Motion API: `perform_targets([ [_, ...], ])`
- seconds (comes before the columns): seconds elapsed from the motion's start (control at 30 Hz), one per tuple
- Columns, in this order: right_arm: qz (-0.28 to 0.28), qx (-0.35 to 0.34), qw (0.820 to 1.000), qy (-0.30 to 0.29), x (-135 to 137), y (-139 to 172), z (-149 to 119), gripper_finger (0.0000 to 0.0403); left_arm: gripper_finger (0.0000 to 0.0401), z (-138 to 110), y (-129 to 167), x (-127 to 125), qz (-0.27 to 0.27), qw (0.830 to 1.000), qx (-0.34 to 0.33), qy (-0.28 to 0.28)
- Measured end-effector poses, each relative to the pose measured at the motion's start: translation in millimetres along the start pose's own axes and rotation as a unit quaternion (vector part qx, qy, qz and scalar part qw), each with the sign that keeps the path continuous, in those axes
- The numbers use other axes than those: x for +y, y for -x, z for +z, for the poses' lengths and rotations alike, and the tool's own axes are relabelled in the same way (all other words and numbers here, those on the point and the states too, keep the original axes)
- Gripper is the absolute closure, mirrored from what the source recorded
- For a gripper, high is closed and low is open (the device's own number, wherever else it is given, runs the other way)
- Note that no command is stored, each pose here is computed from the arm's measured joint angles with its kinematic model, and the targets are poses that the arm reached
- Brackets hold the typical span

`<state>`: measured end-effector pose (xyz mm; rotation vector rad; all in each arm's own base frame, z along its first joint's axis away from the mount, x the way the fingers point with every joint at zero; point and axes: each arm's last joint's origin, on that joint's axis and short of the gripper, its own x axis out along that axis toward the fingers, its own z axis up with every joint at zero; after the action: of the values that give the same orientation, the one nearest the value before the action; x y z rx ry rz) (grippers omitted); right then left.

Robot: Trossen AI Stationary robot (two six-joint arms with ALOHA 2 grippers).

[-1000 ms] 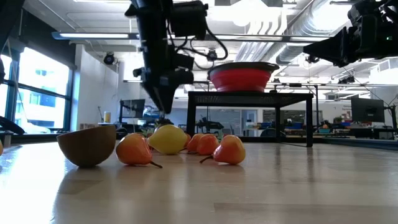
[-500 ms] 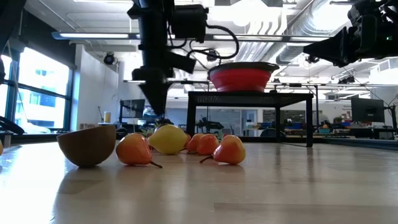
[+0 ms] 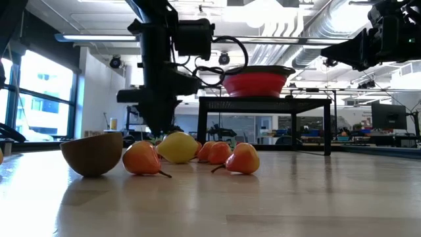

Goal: Pick & Place Fruit
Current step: Put the strawberry into the strainer on the shelf

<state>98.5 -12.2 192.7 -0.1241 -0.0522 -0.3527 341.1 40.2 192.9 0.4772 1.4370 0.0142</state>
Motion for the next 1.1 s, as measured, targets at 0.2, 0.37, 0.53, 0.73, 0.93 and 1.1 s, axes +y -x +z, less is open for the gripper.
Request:
perform_targets([
  [0.2, 0.0, 0.0, 1.0, 0.0, 0, 0, 0, 0.0377, 0.0263, 4, -1, 4, 0.045, 0.999, -0.01, 0.009],
  [0.37, 0.0, 0.0, 1.0, 0.0, 0, 0, 0, 0.0377, 0.0263, -2, -4, 12, 0.049, 0.999, 0.004, 0.022],
  [0.53, 0.0, 0.0, 1.0, 0.0, 0, 0, 0, 0.0377, 0.0263, -6, -7, 21, 0.042, 0.998, -0.001, 0.042],
  [0.73, 0.0, 0.001, 1.0, 0.0, 0, 0, 0, 0.0377, 0.0263, -7, -11, 25, -0.012, 0.997, -0.033, 0.068],
  [0.93, 0.001, 0.009, 1.0, 0.009, 0, 0, -2, 0.0377, 0.0263, -10, -19, 21, 0.002, 0.998, -0.025, 0.066],
  [1.1, 0.001, 0.009, 1.0, 0.012, 0, 0, -2, 0.0377, 0.0263, -13, -27, 17, 0.01, 0.997, -0.032, 0.065],
])
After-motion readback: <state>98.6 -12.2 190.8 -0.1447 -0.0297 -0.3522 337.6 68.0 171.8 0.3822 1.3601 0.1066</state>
